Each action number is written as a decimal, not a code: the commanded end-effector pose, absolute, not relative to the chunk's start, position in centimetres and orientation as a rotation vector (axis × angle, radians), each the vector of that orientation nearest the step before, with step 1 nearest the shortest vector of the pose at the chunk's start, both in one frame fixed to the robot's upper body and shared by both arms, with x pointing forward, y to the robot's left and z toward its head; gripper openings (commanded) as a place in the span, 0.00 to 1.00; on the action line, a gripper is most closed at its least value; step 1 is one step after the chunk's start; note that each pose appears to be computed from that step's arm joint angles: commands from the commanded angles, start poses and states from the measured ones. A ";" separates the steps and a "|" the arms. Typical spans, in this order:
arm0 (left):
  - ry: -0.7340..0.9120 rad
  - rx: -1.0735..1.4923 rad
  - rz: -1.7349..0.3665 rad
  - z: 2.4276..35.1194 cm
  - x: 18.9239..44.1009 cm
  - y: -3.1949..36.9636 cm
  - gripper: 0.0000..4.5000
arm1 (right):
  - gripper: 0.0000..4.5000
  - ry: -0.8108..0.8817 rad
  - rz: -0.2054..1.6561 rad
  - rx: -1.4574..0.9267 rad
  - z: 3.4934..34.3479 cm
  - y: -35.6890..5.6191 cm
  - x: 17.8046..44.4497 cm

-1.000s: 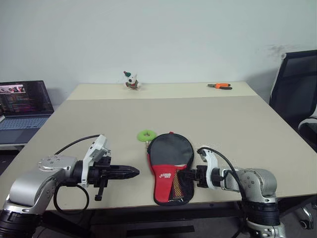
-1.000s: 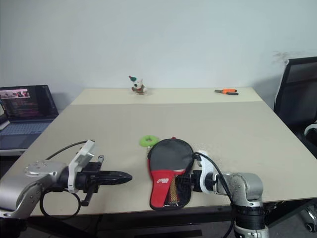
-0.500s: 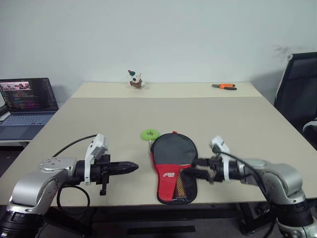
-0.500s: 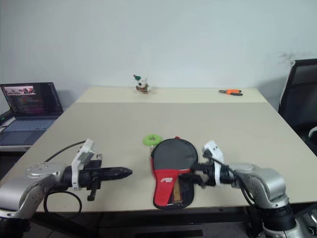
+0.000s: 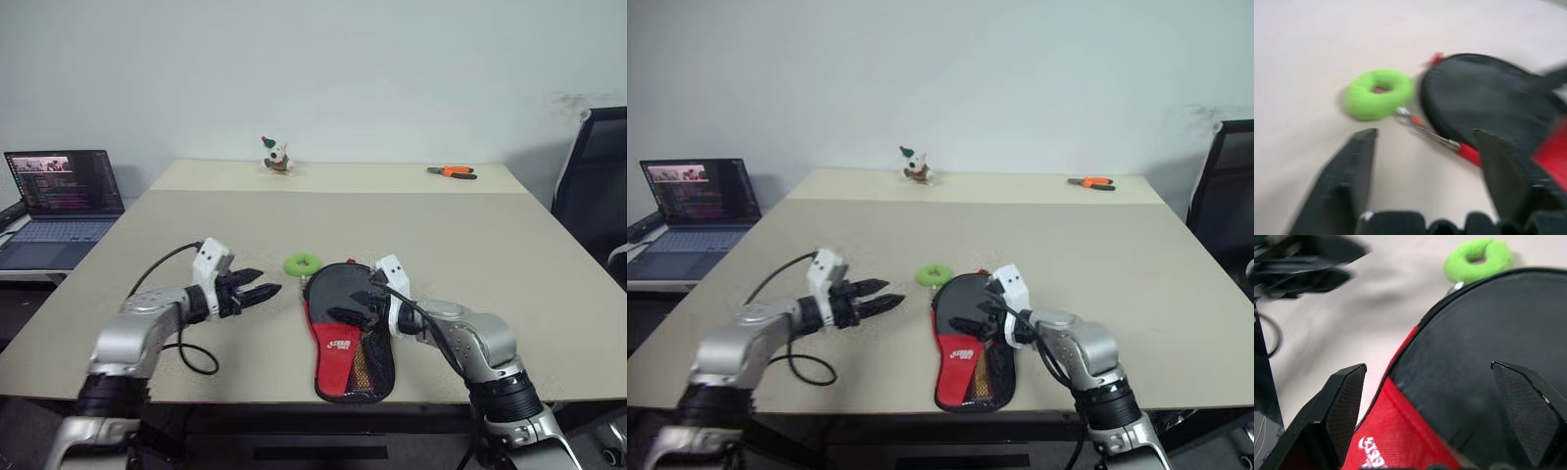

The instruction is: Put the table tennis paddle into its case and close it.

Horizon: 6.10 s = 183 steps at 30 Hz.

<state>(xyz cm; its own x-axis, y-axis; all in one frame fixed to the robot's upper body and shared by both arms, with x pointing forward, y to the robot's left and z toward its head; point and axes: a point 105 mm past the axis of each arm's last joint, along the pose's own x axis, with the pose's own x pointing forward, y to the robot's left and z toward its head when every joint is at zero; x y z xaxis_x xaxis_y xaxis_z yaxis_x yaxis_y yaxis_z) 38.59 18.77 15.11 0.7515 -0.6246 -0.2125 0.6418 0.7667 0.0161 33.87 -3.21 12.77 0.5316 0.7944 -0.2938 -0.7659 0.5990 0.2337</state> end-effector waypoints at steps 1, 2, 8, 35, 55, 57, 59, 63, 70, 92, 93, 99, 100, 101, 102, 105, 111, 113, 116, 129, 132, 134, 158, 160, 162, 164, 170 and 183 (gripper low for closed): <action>0.177 0.111 -0.616 15.8 41.1 18.5 1.00 | 1.00 0.335 0.924 0.064 13.8 -3.1 34.1; 0.190 0.099 -0.599 15.6 41.7 18.3 1.00 | 1.00 0.333 0.921 0.064 13.8 -3.0 34.1; 0.291 0.072 -0.570 14.3 44.5 17.1 1.00 | 1.00 0.333 0.902 0.064 13.7 -2.9 34.2; 0.410 0.121 -0.582 11.7 45.4 13.4 1.00 | 1.00 0.336 0.826 0.039 13.5 -3.6 34.2; 0.334 0.110 -0.566 13.5 46.2 12.0 0.01 | 1.00 0.345 0.811 0.017 13.2 -4.0 34.4; 0.321 0.118 -0.559 13.9 46.4 12.2 0.01 | 1.00 0.364 0.823 -0.002 12.6 -4.0 34.2; 0.316 0.134 -0.541 14.1 46.5 12.7 0.01 | 1.00 0.391 0.841 -0.026 11.7 -3.9 33.8; 0.305 0.180 -0.480 14.5 46.9 14.0 0.01 | 1.00 0.443 0.858 -0.078 9.8 -3.6 33.6; 0.282 0.274 -0.443 15.3 47.3 14.3 0.01 | 1.00 0.495 0.841 -0.143 7.4 -3.6 34.2; -0.064 1.274 -0.466 19.8 48.1 6.6 0.01 | 1.00 0.718 0.907 -0.232 1.8 -5.0 27.7; -0.091 1.329 -0.473 19.9 48.0 6.0 0.01 | 1.00 0.724 0.909 -0.228 1.7 -5.0 27.3; -0.263 1.676 -0.544 19.6 47.1 2.7 0.01 | 1.00 0.749 0.913 -0.221 1.1 -5.0 25.7; -0.276 1.701 -0.550 19.5 47.0 2.5 0.01 | 1.00 0.750 0.912 -0.221 1.1 -4.9 25.6; -0.300 1.733 -0.573 19.2 46.7 1.8 0.01 | 1.00 0.753 0.910 -0.220 1.1 -5.0 25.5; -0.327 1.759 -0.594 18.8 46.4 1.1 0.01 | 1.00 0.754 0.908 -0.219 1.0 -5.0 25.4; -0.389 1.809 -0.641 18.0 45.7 -0.4 0.01 | 1.00 0.757 0.906 -0.217 1.0 -4.9 25.2; -0.474 1.852 -0.735 16.5 44.3 -3.0 0.01 | 1.00 0.756 0.904 -0.204 0.9 -4.5 25.0; -0.505 1.853 -0.753 16.4 43.9 -3.9 0.01 | 1.00 0.756 0.904 -0.201 0.9 -4.4 25.0; -0.544 1.853 -0.768 16.5 43.4 -4.8 0.01 | 1.00 0.756 0.901 -0.195 0.9 -4.3 24.9; -0.756 1.762 -0.890 17.2 40.2 -9.5 0.01 | 1.00 0.752 0.901 -0.195 0.9 -4.2 25.2; -0.787 1.731 -0.917 17.2 39.6 -10.3 0.01 | 1.00 0.750 0.901 -0.196 0.9 -4.2 25.3; -0.797 1.717 -0.930 17.2 39.3 -10.5 0.01 | 1.00 0.748 0.899 -0.197 0.9 -4.2 25.4; -0.439 1.483 -1.074 15.4 40.6 -6.7 0.72 | 1.00 0.699 0.900 -0.209 2.1 -4.1 28.0; -0.418 1.432 -1.076 15.7 40.8 -6.2 0.72 | 1.00 0.690 0.902 -0.206 2.3 -4.0 28.4; -0.399 1.354 -1.068 16.6 41.2 -5.2 0.72 | 1.00 0.672 0.905 -0.200 2.8 -3.8 29.0; -0.372 1.306 -1.082 16.9 41.4 -4.2 0.72 | 1.00 0.655 0.912 -0.195 3.2 -3.6 29.5; -0.344 0.898 -1.117 19.8 41.7 -0.2 0.72 | 1.00 0.533 0.973 -0.139 7.0 -2.9 30.0; -0.177 0.304 -1.015 19.5 39.8 13.5 0.72 | 1.00 0.296 0.997 0.027 16.1 -7.9 31.2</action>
<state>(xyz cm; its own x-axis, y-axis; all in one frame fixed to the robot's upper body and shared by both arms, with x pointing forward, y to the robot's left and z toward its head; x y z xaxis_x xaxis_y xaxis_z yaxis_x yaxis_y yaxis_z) 40.52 13.32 17.15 0.5421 -0.8384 -0.0573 0.8064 0.4999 0.3159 31.05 -7.37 14.24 0.4918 0.8216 -0.2885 -0.8174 0.5498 0.1723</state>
